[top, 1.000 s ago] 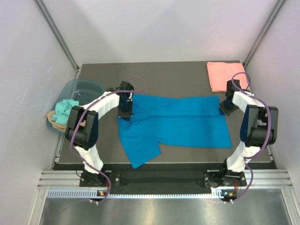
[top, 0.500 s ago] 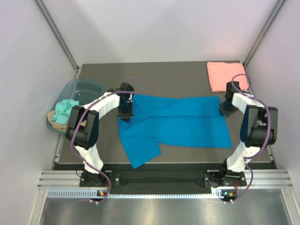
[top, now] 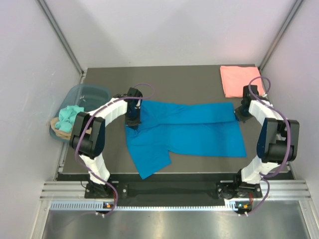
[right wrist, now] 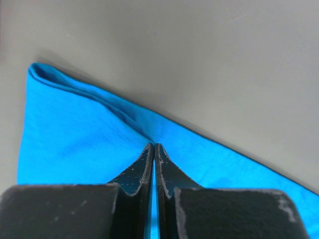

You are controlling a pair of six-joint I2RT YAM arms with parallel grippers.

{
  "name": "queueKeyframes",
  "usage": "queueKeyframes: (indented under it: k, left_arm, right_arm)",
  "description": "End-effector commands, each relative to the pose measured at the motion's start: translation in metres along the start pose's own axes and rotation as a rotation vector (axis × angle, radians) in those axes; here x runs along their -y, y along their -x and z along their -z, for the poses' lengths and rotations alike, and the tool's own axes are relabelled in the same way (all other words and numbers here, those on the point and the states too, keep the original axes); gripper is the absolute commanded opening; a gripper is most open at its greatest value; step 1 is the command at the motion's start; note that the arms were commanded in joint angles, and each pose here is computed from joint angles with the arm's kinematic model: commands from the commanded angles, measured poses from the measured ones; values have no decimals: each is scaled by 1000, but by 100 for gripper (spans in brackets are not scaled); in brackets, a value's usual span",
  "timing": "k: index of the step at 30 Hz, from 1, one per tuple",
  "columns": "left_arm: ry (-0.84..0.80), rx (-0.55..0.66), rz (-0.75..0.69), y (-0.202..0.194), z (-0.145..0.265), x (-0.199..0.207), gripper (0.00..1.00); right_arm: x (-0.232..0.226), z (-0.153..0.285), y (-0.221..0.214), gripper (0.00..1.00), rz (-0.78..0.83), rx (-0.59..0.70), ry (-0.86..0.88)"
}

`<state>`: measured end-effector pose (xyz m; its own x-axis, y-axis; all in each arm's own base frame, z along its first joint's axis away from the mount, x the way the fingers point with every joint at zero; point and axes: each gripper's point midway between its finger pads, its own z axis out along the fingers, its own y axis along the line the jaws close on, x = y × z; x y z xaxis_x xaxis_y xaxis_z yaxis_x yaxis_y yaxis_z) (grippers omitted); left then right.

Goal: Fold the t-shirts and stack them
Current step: Fold the tshirt

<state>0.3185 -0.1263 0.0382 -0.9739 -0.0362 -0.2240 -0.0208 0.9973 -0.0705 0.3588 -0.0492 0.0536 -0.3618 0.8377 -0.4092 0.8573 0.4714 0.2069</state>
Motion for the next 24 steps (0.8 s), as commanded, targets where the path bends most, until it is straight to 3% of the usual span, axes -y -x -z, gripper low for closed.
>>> queueKeyframes:
  k: [1, 5, 6, 12, 16, 20, 24]
  left_arm:
    - [-5, -16, 14, -4, 4, 1, 4]
    - [-142, -40, 12, -6, 18, 26, 24]
    - [-156, -39, 10, -6, 23, 28, 26]
    - [-87, 139, 2, 24, 62, 14, 43]
    - [-109, 134, 12, 24, 55, 9, 43]
    - [-400, 94, -17, 11, 50, 51, 43]
    - [-316, 30, -35, -1, 26, 40, 43]
  right_arm:
    - [3, -2, 5, 0, 3, 22, -2]
    - [3, -8, 2, 14, 25, -4, -16]
    - [2, -6, 5, 22, 28, -1, -15]
    - [-24, 23, 10, 36, 106, 11, 84]
    - [-74, 61, -28, 43, 252, 22, 265]
    - [-123, 98, -80, 46, 369, 19, 411]
    - [-170, 134, -134, 47, 504, -3, 551]
